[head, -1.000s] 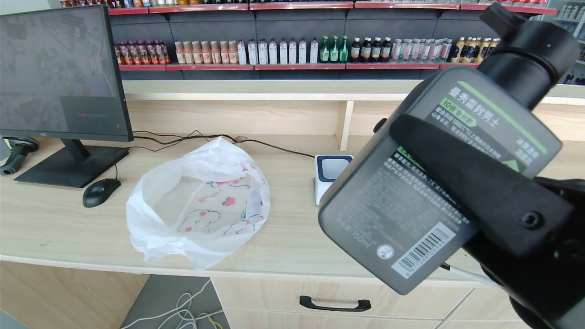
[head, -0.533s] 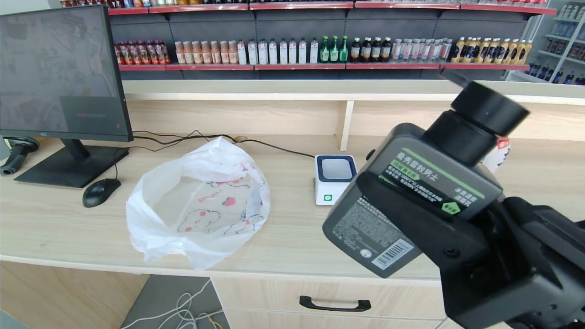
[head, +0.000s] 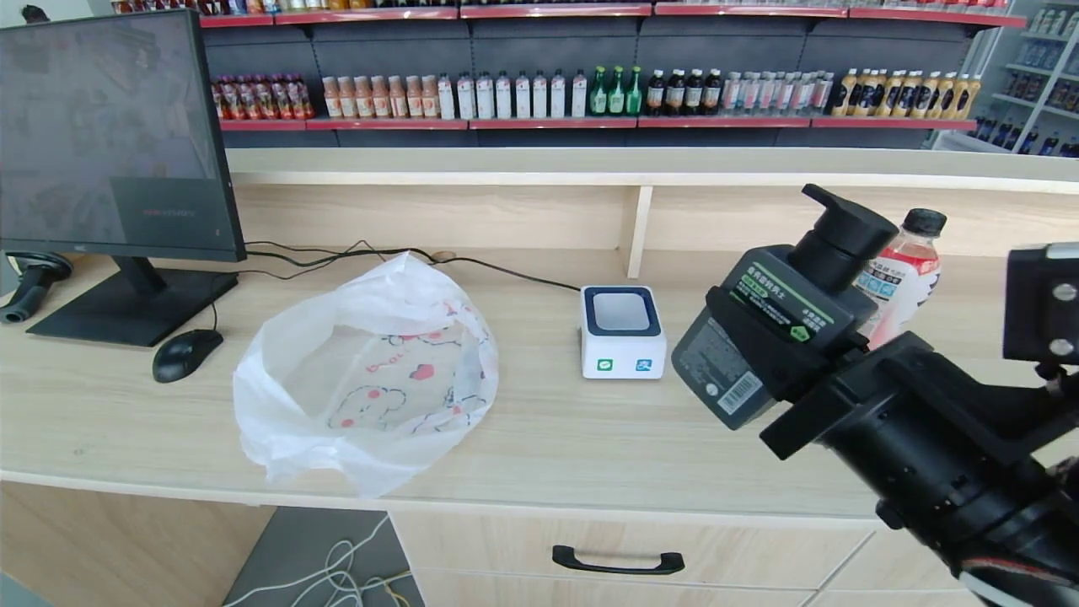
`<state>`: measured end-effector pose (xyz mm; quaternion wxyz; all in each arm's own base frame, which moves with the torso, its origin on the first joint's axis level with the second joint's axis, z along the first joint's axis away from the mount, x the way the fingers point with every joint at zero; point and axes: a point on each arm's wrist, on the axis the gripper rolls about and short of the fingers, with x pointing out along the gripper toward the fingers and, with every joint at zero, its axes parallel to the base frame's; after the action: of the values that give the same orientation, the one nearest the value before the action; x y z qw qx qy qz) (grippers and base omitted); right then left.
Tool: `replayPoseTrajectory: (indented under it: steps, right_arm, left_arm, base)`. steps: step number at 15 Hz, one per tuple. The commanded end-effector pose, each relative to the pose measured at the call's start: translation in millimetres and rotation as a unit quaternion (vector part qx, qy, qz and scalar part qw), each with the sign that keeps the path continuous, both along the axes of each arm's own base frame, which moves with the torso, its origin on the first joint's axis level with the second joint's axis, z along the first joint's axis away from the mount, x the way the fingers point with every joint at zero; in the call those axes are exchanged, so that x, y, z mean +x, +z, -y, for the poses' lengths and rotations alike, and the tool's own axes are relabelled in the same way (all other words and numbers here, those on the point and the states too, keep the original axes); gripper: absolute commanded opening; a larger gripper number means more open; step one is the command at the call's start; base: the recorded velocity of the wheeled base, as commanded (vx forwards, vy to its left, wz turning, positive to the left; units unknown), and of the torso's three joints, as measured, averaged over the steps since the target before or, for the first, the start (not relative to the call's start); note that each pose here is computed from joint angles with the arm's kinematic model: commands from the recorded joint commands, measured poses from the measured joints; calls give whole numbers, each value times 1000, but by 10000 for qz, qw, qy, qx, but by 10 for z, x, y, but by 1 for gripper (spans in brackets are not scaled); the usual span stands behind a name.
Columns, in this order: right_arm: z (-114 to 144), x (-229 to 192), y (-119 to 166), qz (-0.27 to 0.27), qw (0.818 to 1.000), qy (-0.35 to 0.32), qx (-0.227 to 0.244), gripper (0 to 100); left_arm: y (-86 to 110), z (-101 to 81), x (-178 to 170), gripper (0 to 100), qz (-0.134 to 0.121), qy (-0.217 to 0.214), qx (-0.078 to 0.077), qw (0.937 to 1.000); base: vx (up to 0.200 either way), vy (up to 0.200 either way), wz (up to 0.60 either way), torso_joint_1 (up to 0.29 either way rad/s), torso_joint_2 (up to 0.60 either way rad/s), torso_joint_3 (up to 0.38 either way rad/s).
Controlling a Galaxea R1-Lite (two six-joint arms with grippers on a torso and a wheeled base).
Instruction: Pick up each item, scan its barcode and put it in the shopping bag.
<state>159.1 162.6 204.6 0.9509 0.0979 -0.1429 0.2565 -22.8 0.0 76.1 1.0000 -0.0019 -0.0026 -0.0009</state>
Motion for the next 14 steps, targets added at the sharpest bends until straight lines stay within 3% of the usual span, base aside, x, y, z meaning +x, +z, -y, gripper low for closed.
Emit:
replayPoseTrajectory:
  steps: [1, 7, 11, 14]
  right_arm:
    - [28, 271, -109, -65, 9982, -508, -297, 0]
    - [67, 403, -151, -230, 9974, -666, -116, 0]
    - [124, 388, -137, -143, 9971, -746, -79, 0]
    - [148, 369, -144, -140, 9970, -759, -67, 0]
  left_arm:
    - [1, 0, 0, 100, 5, 1, -4, 10000]
    - [-1, 0, 0, 100, -3, 1, -12, 10000]
    - [-1, 0, 0, 100, -3, 1, -27, 10000]
    - [-1, 0, 0, 100, -3, 1, -19, 10000]
  base:
    - [0, 0, 0, 0, 0, 0]
    - [0, 0, 0, 0, 0, 0]
    - [-200, 0, 0, 5, 2, -4]
    - [0, 0, 0, 0, 0, 0]
